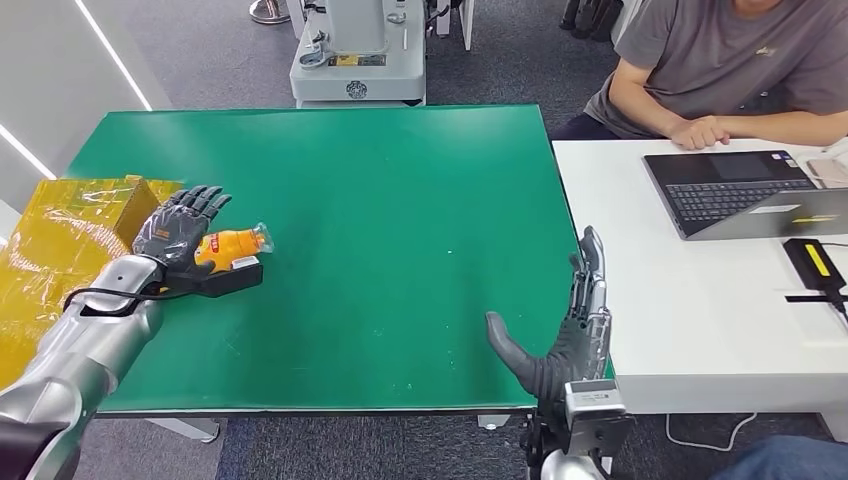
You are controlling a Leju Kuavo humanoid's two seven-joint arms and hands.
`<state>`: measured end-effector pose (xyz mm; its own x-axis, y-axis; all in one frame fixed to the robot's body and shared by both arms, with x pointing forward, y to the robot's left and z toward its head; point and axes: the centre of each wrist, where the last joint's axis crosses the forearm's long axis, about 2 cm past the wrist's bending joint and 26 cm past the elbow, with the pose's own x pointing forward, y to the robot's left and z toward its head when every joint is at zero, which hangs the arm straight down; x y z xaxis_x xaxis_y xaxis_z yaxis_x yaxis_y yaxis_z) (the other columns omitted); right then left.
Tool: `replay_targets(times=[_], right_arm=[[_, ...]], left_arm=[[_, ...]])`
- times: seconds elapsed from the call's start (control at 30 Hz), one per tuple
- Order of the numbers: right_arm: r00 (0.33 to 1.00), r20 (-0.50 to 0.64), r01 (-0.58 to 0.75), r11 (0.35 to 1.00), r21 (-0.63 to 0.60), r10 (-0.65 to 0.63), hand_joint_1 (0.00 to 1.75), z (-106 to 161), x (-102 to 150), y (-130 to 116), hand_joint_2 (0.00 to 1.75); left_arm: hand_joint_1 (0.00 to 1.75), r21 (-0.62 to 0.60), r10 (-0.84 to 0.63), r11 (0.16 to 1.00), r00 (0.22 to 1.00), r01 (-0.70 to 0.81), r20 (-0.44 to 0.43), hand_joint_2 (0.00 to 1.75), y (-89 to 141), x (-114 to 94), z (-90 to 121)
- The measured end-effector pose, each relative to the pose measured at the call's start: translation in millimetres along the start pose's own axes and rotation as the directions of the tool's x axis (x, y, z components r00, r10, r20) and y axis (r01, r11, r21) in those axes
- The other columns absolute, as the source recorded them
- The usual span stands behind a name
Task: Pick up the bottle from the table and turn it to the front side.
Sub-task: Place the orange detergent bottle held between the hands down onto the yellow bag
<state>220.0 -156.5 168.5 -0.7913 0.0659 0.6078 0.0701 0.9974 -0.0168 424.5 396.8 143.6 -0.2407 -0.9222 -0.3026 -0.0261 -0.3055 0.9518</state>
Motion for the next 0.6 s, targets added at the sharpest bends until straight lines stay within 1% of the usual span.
replay_targets(times=[0.07, 0.27, 0.37, 0.4, 0.47, 0.53, 0.6], right_arm=[[1.000, -0.002, 0.003, 1.000, 0.004, -0.003, 0.00, 1, 0, 0, 1.75], [1.000, -0.008, -0.001, 1.000, 0.004, 0.001, 0.00, 3, 0, -3, 1.75], [1.000, -0.011, -0.003, 1.000, 0.001, 0.003, 0.00, 4, 1, -4, 1.75], [1.000, -0.011, -0.003, 1.000, 0.001, 0.003, 0.00, 4, 1, -4, 1.75], [1.000, -0.012, -0.003, 1.000, 0.001, 0.003, 0.00, 4, 1, -4, 1.75], [1.000, -0.012, -0.002, 1.000, -0.002, 0.002, 0.00, 4, 2, -4, 1.75], [1.000, -0.013, 0.000, 1.000, -0.005, 0.000, 0.00, 3, 3, -3, 1.75]], left_arm=[[0.00, 0.023, -0.010, 1.000, 1.000, 0.010, -0.013, 1.75, 0, -4, 2], [0.00, 0.023, -0.054, 0.998, 0.998, 0.055, -0.045, 1.75, -6, -18, 12], [0.00, 0.043, -0.049, 0.998, 0.997, 0.052, -0.054, 1.75, -9, -23, 17], [0.00, 0.070, -0.032, 0.997, 0.998, 0.036, -0.054, 1.75, -10, -23, 19], [0.00, 0.164, 0.038, 0.986, 0.998, -0.030, -0.042, 1.75, -9, -22, 21], [0.00, 0.257, 0.112, 0.961, 0.993, -0.100, -0.031, 1.75, -6, -20, 21], [0.00, 0.318, 0.165, 0.936, 0.986, -0.149, -0.024, 1.75, -2, -17, 21]])
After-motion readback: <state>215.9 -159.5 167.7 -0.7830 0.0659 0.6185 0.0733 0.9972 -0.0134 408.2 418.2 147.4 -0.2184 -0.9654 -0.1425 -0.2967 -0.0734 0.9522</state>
